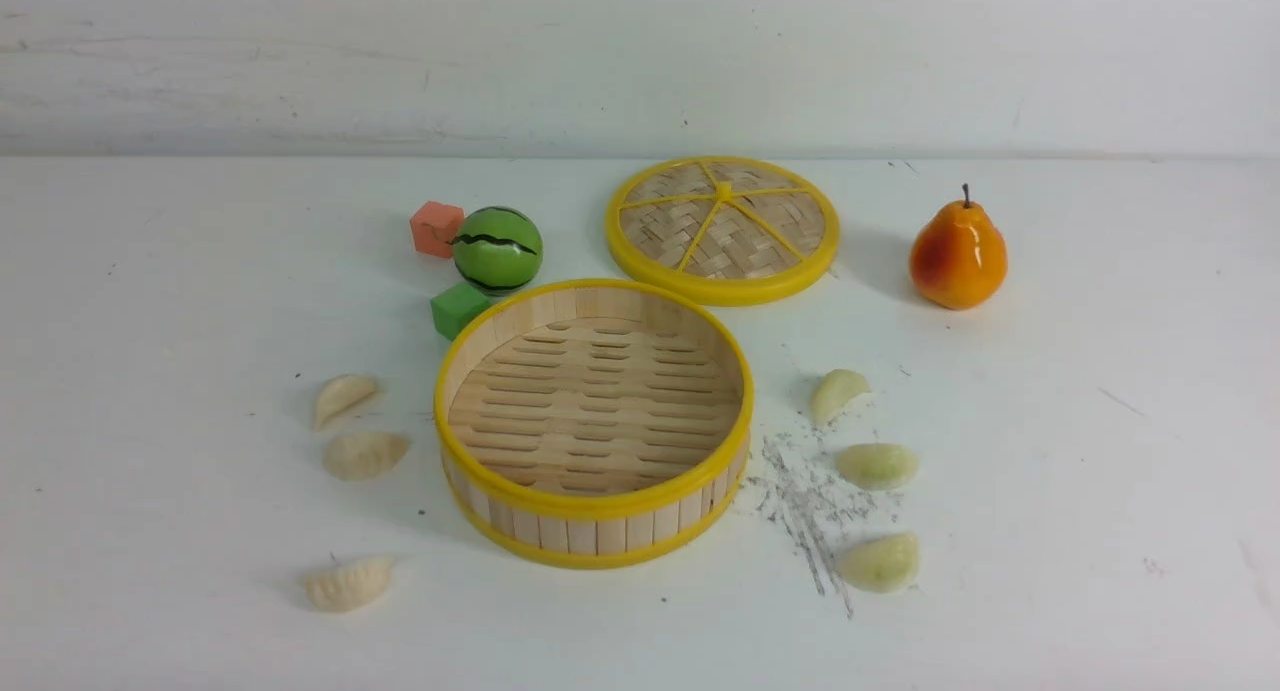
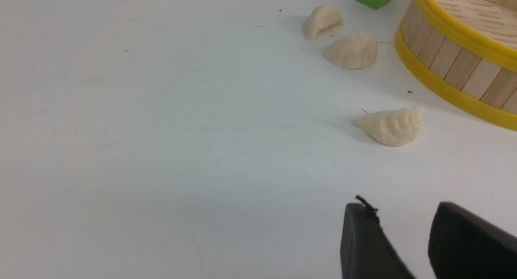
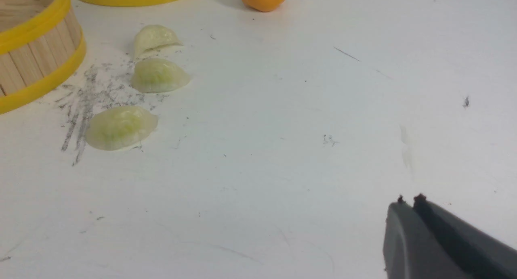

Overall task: Put the dumplings into the steamer on the white table.
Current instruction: 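Reach for and grasp a dumpling on the table with the left gripper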

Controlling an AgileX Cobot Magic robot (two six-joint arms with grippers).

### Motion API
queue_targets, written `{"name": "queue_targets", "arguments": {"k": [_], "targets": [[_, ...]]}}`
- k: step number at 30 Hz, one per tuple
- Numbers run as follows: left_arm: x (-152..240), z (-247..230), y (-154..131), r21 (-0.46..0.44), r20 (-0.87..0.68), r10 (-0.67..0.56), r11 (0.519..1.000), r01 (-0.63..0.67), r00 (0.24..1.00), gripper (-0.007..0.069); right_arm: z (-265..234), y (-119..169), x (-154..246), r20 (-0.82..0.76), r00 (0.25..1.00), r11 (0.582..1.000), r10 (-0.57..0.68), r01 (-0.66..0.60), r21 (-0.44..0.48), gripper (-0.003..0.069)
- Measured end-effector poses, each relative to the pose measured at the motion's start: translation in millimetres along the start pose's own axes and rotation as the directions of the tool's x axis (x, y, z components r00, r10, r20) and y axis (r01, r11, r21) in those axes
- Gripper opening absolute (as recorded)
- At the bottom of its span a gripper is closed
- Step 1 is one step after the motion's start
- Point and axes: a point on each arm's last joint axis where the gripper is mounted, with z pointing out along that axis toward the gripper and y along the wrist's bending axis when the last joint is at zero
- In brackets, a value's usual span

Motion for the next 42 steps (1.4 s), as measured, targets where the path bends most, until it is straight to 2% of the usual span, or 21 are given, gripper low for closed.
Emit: {"name": "queue_targets", "arguments": {"k": [36, 42], "targets": [[-0.2, 0.0, 0.4, -0.004, 0.002, 0.011, 1.000, -0.011, 1.000, 0.0237, 0.0, 0.0, 0.0, 0.000, 1.000, 1.000, 0.000, 0.000, 0.000, 0.0064], [-7.3, -0.2, -0.8, 0.008, 0.079, 0.010, 1.000, -0.011, 0.997, 0.0237, 0.6, -1.1, -3.1, 0.049, 0.998, 0.999, -0.037, 0.036, 0.014, 0.0077]]}}
